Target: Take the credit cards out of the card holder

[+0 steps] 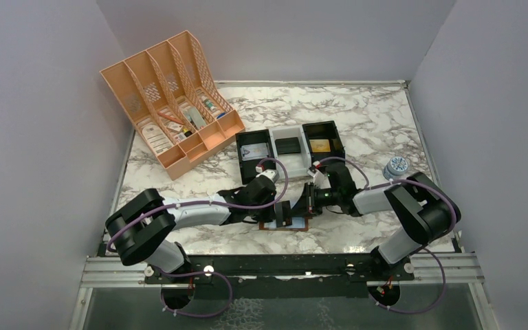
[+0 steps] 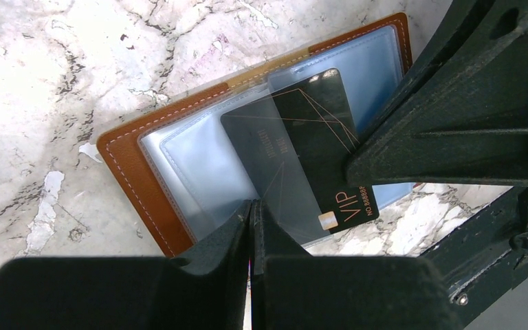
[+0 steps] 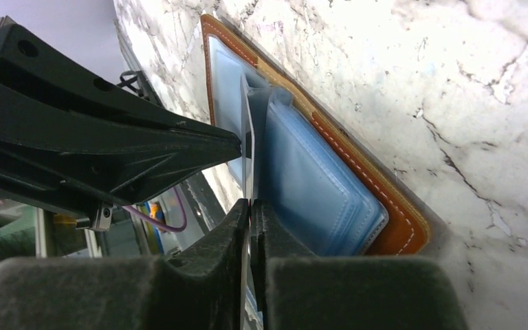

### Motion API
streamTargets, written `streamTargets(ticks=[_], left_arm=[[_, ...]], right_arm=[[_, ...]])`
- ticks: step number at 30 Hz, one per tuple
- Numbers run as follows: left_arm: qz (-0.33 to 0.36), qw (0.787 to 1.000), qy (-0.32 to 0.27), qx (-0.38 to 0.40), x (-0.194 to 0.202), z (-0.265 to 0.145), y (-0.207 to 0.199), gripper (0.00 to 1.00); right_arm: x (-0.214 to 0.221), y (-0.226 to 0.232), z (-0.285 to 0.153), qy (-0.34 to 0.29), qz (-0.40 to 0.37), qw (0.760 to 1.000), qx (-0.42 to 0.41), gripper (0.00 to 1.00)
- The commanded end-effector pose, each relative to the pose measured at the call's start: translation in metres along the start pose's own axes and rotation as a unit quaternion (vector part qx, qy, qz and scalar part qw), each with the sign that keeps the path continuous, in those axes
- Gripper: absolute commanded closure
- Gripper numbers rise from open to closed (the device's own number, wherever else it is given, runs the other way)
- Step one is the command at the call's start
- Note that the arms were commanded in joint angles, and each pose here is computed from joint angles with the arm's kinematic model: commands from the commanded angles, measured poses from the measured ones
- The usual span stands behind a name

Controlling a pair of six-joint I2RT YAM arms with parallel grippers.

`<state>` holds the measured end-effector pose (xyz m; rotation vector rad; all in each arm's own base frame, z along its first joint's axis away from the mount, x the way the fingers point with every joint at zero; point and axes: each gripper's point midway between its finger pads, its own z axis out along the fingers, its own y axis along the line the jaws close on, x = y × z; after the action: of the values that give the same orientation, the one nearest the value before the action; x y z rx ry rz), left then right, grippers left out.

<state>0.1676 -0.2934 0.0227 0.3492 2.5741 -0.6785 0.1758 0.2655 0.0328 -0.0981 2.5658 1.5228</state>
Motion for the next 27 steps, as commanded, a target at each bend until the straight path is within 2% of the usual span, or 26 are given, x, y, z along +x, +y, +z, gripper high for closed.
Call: streamTargets(ticks=[1,6,10,14,18,23,27], left_arm=[[0.007,1.0,0.004,-0.028,0.006,-0.004,0.013,0.94],[0.006,1.0,0.004,-0.03,0.006,-0.004,0.014,0.94],[0.007,0.999,0.005,-0.031,0.007,-0.003,0.015,0.94],[0.01,0.999,0.007,-0.029,0.007,-0.002,0.013,0.94],[0.012,0.999,0.009,-0.029,0.006,-0.001,0.012,0.94],[0.013,0.999,0.007,-0.028,0.004,0.0,0.011,0.94],[0.015,0.999,0.008,-0.028,0.004,0.0,0.011,0.94]], right_arm=[[-0.005,0.002,0.002,-0.008,-0.011,1.0,0.005,0.96],[-0.012,-0.012,-0.006,-0.03,-0.016,0.997,0.068,0.99],[-0.011,-0.012,-0.01,-0.031,-0.026,0.996,0.074,0.98],[-0.009,-0.002,-0.006,-0.023,-0.025,0.999,0.038,0.85],[-0.014,0.001,0.0,-0.031,-0.009,0.999,0.024,0.78],[-0.016,-0.001,0.005,-0.032,-0.008,0.999,0.033,0.79],[-0.017,-0.004,0.003,-0.047,-0.003,0.998,0.043,0.87]])
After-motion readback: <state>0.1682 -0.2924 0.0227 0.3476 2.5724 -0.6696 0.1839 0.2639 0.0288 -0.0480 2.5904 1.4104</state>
